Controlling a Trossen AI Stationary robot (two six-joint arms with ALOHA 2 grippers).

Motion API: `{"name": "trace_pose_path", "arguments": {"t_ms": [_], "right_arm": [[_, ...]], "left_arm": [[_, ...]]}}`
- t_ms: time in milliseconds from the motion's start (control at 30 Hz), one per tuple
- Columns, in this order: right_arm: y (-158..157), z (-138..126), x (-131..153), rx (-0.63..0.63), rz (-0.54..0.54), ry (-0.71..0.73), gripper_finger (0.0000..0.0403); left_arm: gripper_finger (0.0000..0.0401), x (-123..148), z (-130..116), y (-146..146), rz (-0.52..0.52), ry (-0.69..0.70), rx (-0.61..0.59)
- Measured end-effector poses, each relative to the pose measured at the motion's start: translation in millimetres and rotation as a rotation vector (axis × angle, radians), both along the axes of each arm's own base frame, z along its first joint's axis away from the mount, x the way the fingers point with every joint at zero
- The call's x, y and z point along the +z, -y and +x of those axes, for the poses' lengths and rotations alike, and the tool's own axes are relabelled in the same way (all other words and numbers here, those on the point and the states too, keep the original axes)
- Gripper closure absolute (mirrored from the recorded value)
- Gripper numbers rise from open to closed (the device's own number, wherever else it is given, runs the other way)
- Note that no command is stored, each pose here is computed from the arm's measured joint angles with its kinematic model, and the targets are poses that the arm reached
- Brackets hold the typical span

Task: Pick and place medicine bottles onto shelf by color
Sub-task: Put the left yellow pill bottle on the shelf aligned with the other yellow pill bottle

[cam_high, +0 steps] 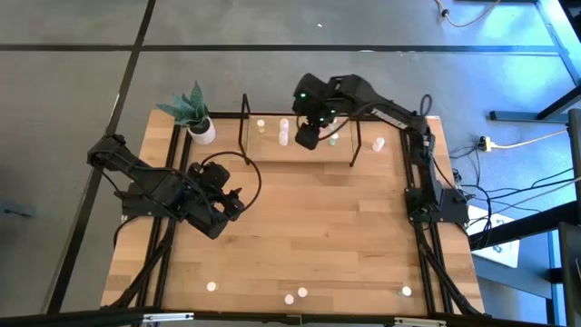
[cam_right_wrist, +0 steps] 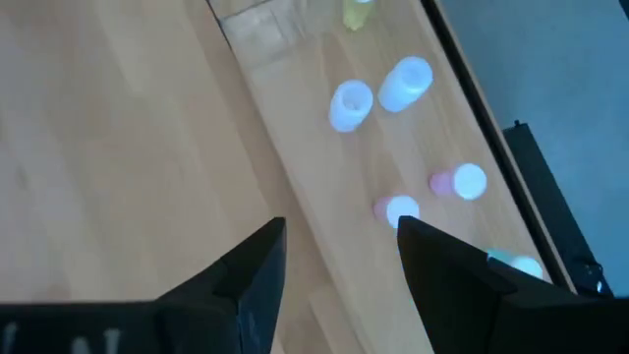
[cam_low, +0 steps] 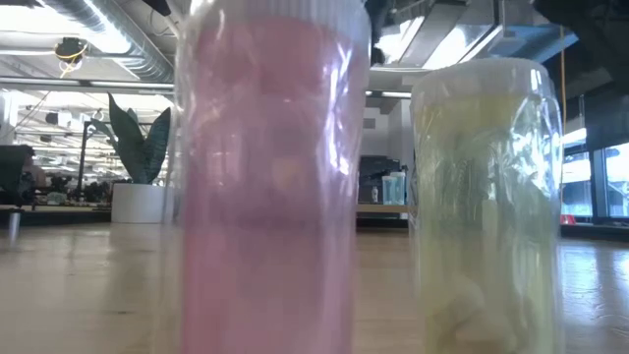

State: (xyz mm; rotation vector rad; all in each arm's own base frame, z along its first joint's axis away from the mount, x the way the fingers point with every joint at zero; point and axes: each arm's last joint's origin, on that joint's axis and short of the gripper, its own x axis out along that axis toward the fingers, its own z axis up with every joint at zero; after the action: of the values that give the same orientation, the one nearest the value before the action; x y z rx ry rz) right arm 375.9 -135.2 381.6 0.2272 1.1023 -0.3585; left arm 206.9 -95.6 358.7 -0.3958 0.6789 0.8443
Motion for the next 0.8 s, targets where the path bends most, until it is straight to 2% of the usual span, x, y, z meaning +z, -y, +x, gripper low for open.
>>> {"name": "trace_pose_path", "arguments": {"t_ms": [167,333,567,800], "right_arm": [[-31.2,-18.7,30.3,0.029,-0.002,0.063,0.0205],[-78.1,-32.0,53.1,0.142,-0.013,0.115,0.0205],[-151.6,-45.3,66.5,0.355,-0.004,0.138,0.0205],[-202.6,-65.3,73.1,0.519,0.005,0.130,0.0205]], "left_arm": [[0.0144,0.0,0.0,0.1,0.000,0.000,0.000],[0.0144,0.0,0.0,0.1,0.000,0.000,0.000],[0.0144,0.0,0.1,0.1,0.000,0.000,0.000],[0.0144,1.2,4.5,2.9,-0.019,0.046,-0.012]]}}
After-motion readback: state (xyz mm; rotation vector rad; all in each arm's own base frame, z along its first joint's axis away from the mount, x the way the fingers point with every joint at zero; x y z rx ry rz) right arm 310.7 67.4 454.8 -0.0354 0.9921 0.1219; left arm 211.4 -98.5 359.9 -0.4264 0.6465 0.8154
